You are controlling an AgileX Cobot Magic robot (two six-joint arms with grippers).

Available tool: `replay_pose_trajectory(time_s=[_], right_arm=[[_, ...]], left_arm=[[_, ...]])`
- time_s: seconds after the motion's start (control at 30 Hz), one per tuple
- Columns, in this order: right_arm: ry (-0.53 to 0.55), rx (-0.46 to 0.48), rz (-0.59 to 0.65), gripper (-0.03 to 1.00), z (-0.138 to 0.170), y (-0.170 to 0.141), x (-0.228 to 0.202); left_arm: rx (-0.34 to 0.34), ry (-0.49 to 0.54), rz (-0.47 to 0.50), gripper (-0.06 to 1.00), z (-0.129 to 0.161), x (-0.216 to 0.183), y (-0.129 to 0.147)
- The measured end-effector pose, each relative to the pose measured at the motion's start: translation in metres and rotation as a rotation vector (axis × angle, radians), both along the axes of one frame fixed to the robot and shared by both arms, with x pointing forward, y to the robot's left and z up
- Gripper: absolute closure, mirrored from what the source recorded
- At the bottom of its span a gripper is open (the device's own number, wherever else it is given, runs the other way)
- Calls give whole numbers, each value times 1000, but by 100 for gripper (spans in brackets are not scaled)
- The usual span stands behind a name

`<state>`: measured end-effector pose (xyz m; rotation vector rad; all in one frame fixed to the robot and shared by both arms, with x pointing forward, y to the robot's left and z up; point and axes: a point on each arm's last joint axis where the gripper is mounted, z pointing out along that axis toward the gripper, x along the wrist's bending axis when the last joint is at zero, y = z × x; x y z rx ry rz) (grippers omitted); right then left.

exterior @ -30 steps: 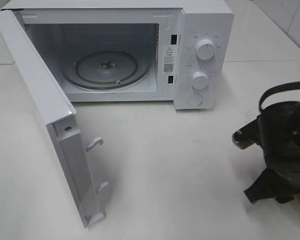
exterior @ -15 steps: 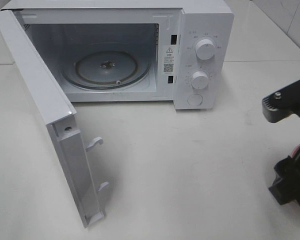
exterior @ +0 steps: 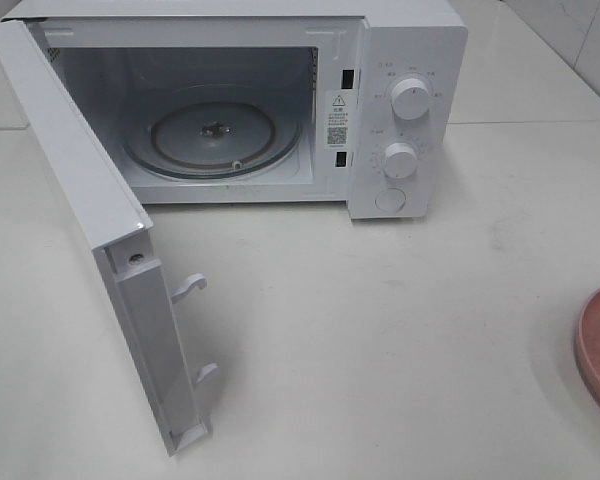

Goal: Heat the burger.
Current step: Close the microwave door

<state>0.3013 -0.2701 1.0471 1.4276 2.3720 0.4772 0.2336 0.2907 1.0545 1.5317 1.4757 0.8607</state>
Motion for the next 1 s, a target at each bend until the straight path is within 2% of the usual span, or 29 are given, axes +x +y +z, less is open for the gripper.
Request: replay_pose_trajectory(time_s=[0.07,0.17,0.2,0.27,0.33,0.37,0.43,0.47,0.5,0.7,1.0], right_arm=[[-68,55,-4,20,5,-12,-15],[-92,73,-9,20,7,-16,-19],[-138,110,-30,20,8,-22,-26],[-160,124,-48,20,7,-26,-30],[-259,179,-125,20,7,-36,-44],[-259,179,-125,20,7,-36,-44],[-347,212,-180,20,7,-40,-55],[-347,212,-180,20,7,-40,-55],[-411,228,-211,19,7,-42,-61],[-499,262,-275,18,1,-40,-71],[-513,242,-337,18,0,-37,-72]], left_arm=[[0,0,0,0,0,0,0],[0,0,0,0,0,0,0],[0,0,0,0,0,0,0],[0,0,0,0,0,0,0],[0,0,0,0,0,0,0],[0,0,0,0,0,0,0],[0,0,0,0,0,0,0],[0,0,0,0,0,0,0],[0,0,0,0,0,0,0],[0,0,0,0,0,0,0],[0,0,0,0,0,0,0]])
